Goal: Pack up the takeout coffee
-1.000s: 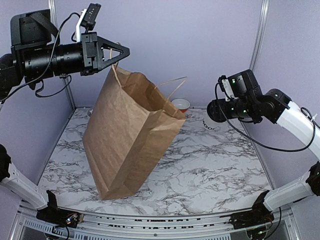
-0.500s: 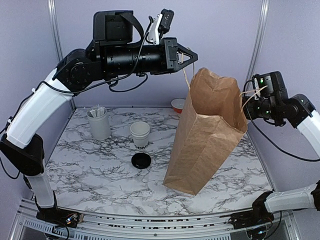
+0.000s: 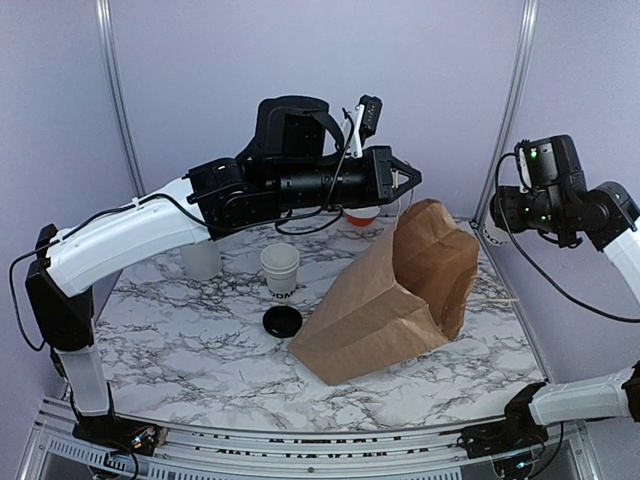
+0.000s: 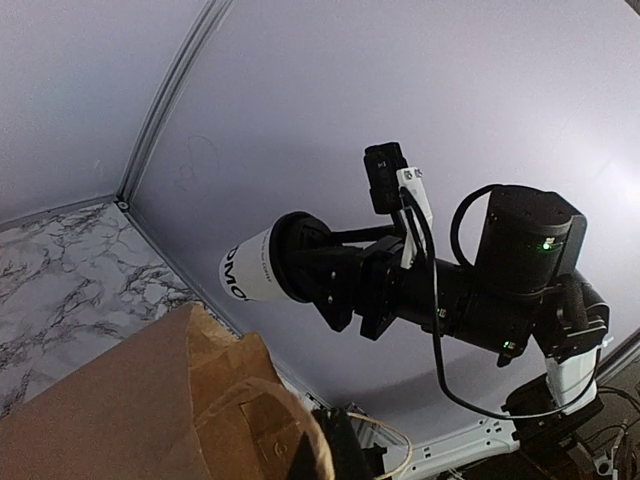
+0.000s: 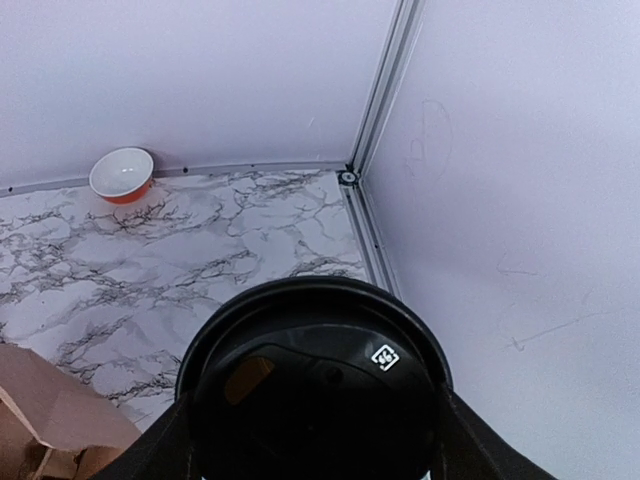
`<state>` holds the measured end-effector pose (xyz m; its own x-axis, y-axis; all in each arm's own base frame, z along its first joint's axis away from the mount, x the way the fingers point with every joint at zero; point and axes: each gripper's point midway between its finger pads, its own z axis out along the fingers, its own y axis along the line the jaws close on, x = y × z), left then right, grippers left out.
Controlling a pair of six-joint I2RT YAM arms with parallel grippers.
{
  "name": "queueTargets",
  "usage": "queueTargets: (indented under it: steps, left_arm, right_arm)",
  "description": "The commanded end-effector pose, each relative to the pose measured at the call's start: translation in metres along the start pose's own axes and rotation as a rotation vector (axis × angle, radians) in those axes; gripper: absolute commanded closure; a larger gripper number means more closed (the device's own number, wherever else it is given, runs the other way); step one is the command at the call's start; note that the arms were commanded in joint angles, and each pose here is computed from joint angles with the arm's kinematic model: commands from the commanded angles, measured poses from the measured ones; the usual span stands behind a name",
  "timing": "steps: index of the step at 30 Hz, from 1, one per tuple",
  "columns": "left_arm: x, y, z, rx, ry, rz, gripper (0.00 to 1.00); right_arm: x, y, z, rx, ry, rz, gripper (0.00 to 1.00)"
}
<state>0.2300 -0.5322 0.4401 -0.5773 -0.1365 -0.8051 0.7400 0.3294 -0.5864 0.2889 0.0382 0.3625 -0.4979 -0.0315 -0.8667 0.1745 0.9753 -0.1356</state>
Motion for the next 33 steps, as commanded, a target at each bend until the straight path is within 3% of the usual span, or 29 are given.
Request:
queueTargets:
  steps: [1, 7, 16, 33]
  left_arm:
    - [-0.041, -0.034, -0.011, 0.136, -0.126, -0.039, 1.0]
    - [-0.042, -0.036, -0.01, 0.151, -0.129, -0.055, 1.0]
    - [0.016, -0.016, -0.027, 0.2, -0.026, -0.08, 1.0]
    - [0.033, -0.005, -0.071, 0.159, -0.008, -0.063, 1.0]
  right_arm:
    - [-0.036, -0.012, -0.018, 0.016, -0.085, 0.023, 0.43]
    - [-0.069, 0.004, -0.031, -0.09, -0.136, 0.014, 0.43]
    - [-0.095, 0.034, -0.048, -0.281, -0.179, -0.011, 0.43]
    - [-0.129, 0.122, -0.134, -0.871, -0.276, -0.041, 0.45]
